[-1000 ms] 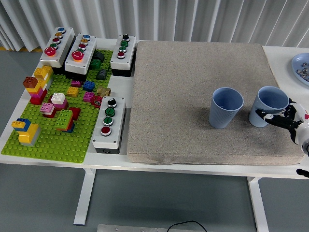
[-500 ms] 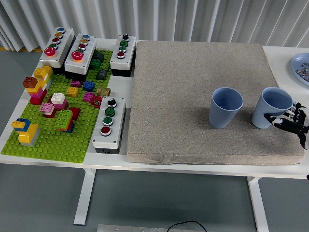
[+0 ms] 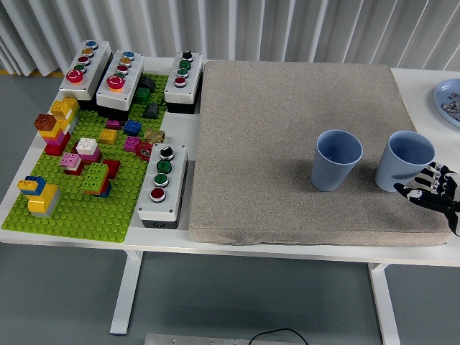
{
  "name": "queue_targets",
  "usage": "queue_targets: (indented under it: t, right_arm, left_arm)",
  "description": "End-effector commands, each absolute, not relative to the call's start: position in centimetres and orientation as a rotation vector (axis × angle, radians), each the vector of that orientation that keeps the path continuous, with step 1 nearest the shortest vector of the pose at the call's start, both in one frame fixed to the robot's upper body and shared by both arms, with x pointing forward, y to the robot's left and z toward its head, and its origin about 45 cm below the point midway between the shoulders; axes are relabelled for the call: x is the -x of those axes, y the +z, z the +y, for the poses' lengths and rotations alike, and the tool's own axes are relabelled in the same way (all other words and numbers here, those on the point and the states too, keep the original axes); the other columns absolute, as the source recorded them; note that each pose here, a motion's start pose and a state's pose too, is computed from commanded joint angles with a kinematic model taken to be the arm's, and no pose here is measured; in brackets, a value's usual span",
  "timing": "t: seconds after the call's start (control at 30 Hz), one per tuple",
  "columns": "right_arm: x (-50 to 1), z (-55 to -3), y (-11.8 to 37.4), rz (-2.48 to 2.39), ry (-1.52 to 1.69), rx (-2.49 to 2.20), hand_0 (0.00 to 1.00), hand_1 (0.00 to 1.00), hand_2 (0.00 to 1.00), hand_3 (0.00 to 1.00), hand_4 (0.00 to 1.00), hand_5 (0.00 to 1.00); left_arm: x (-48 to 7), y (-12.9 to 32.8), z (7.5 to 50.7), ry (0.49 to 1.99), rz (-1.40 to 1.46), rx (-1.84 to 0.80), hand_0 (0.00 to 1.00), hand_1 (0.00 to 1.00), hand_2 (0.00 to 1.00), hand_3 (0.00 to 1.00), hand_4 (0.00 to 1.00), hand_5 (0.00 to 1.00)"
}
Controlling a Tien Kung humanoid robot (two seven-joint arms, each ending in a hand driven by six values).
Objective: Pick cup pour cup place
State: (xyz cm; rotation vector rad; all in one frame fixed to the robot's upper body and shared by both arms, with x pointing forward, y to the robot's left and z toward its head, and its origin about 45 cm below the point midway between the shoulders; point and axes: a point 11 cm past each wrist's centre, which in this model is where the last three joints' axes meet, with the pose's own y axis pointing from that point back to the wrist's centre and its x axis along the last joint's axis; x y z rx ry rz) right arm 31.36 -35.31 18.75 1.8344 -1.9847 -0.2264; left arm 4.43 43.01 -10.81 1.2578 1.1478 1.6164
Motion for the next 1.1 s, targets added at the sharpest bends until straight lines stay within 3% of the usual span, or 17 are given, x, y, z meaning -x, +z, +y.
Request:
queue_targets:
  t: [0.37,0.83,1.1]
  right_arm:
    - [-31.7,-37.6,20.9,-2.06,-0.159,-1.787,0.887,0.859,0.884,0.909,0.855,0.29]
    - [-37.4,-40.7,29.7,-2.322,0.069,-1.749,0.882,0.857,0.865,0.901,0.855,0.291]
    - [-40.2,-40.8,31.8,-2.457,0.067,-1.741,0.88,0.853,0.843,0.89,0.852,0.292]
  left_arm:
    - [-4.2,-10.8,43.2,1.618,1.15,-1.264,0.711,0.728,0.792,0.645,0.51,0.94]
    - [-4.2,-10.7,43.5,1.619,1.145,-1.27,0.711,0.728,0.793,0.645,0.511,0.939]
    - [-4.6,-10.7,43.3,1.622,1.142,-1.259,0.711,0.728,0.794,0.645,0.512,0.939]
